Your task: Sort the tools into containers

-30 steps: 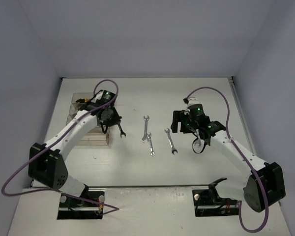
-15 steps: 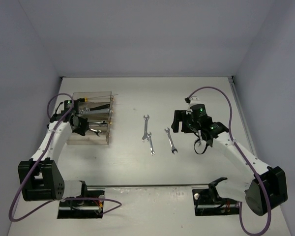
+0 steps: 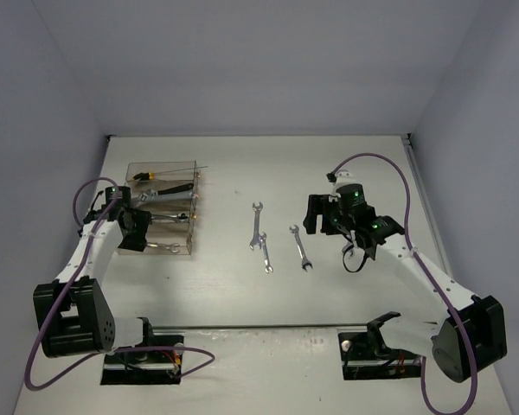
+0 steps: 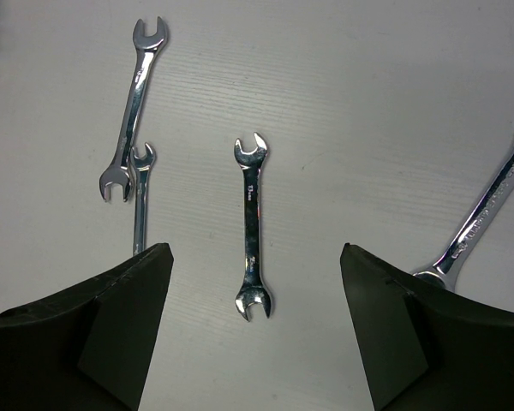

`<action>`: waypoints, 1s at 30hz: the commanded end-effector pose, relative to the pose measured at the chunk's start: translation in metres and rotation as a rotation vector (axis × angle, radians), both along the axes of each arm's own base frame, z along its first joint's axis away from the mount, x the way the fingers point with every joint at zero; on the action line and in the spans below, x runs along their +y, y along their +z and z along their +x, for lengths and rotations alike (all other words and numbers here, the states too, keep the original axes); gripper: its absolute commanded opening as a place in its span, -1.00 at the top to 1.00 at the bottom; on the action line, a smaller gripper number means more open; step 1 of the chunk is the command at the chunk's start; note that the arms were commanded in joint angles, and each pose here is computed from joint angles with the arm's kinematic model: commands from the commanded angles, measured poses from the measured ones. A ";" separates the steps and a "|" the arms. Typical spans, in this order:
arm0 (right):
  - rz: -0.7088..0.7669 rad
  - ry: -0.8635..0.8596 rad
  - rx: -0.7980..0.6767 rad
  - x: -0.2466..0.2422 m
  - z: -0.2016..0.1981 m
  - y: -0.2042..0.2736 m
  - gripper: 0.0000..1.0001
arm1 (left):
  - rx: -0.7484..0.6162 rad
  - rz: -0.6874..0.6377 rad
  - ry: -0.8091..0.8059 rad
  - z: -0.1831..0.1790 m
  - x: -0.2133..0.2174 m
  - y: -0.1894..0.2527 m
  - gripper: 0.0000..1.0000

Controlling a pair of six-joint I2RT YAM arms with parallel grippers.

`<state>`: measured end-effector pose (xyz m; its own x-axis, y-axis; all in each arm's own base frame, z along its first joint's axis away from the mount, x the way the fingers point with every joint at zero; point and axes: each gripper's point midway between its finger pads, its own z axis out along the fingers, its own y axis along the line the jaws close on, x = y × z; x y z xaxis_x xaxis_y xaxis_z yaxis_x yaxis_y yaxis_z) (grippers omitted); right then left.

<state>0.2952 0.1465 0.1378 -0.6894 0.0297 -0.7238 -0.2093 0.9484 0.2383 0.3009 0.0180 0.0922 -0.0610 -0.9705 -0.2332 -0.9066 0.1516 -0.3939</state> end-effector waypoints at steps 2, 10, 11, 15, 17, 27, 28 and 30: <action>0.008 0.003 -0.041 0.000 0.008 0.009 -0.54 | -0.116 0.025 0.017 0.012 0.006 0.026 -0.34; 0.001 -0.001 -0.028 0.001 0.011 0.005 -0.54 | -0.214 0.205 -0.382 0.045 -0.037 0.088 -0.37; 0.000 -0.002 -0.026 0.001 0.011 0.004 -0.54 | -0.229 0.236 -0.480 0.051 -0.055 0.101 -0.37; -0.010 -0.013 -0.030 -0.002 0.013 0.005 -0.54 | -0.198 0.349 -0.788 0.064 -0.121 0.120 -0.37; -0.011 -0.021 -0.037 -0.004 0.014 0.006 -0.54 | -0.201 0.400 -0.912 0.068 -0.156 0.126 -0.37; -0.018 -0.036 -0.040 -0.008 0.012 0.005 -0.53 | -0.104 0.475 -1.345 0.084 -0.274 0.083 -0.28; -0.017 -0.038 -0.039 -0.009 0.012 0.005 -0.54 | -0.093 0.473 -1.357 0.086 -0.280 0.077 -0.28; -0.013 -0.040 -0.037 -0.009 0.011 0.005 -0.54 | -0.046 0.471 -1.409 0.091 -0.292 0.054 -0.20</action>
